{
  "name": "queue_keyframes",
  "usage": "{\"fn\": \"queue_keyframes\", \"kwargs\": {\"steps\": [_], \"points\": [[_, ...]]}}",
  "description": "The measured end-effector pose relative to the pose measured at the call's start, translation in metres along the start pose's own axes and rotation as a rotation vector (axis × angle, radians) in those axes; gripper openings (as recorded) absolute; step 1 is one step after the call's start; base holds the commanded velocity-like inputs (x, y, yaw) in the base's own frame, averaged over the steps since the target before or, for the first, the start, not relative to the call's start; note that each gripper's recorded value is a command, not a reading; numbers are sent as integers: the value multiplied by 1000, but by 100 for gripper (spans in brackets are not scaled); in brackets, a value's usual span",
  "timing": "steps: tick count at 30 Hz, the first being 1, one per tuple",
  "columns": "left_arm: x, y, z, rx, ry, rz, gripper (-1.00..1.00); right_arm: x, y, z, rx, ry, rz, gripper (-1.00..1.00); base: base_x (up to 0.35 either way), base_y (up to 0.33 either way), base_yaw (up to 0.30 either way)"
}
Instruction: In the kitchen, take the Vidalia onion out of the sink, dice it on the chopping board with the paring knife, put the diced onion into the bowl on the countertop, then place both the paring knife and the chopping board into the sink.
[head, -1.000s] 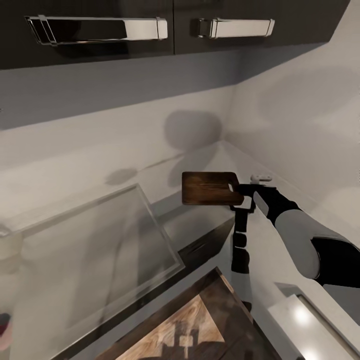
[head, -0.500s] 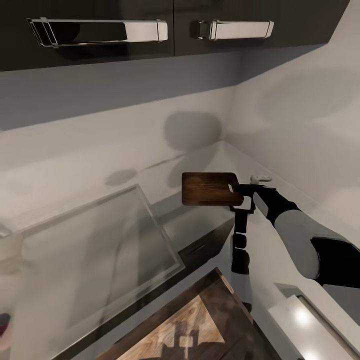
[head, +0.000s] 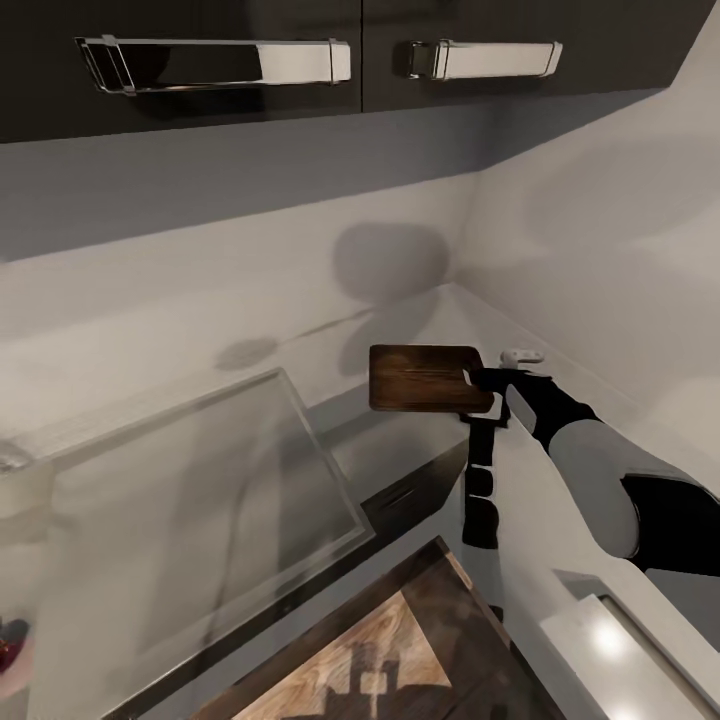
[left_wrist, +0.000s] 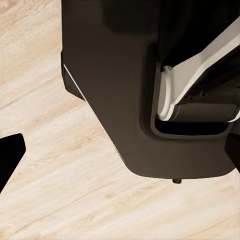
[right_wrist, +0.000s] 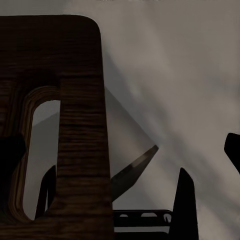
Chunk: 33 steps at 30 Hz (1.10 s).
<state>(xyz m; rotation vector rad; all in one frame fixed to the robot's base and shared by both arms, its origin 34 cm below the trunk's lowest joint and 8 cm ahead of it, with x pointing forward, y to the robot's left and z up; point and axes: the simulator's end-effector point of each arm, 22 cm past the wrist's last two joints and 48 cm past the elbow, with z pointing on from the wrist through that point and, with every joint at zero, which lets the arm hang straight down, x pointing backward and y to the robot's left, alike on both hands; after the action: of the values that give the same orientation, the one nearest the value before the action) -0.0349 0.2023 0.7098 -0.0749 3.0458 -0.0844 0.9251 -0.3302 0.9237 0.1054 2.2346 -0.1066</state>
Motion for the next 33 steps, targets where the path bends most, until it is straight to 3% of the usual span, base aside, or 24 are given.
{"fn": "queue_keyframes", "kwargs": {"steps": [33], "points": [[12,0,-7,-1,39,-2,100,15,-1,13,7,18,-5,100,0,0,0]]}}
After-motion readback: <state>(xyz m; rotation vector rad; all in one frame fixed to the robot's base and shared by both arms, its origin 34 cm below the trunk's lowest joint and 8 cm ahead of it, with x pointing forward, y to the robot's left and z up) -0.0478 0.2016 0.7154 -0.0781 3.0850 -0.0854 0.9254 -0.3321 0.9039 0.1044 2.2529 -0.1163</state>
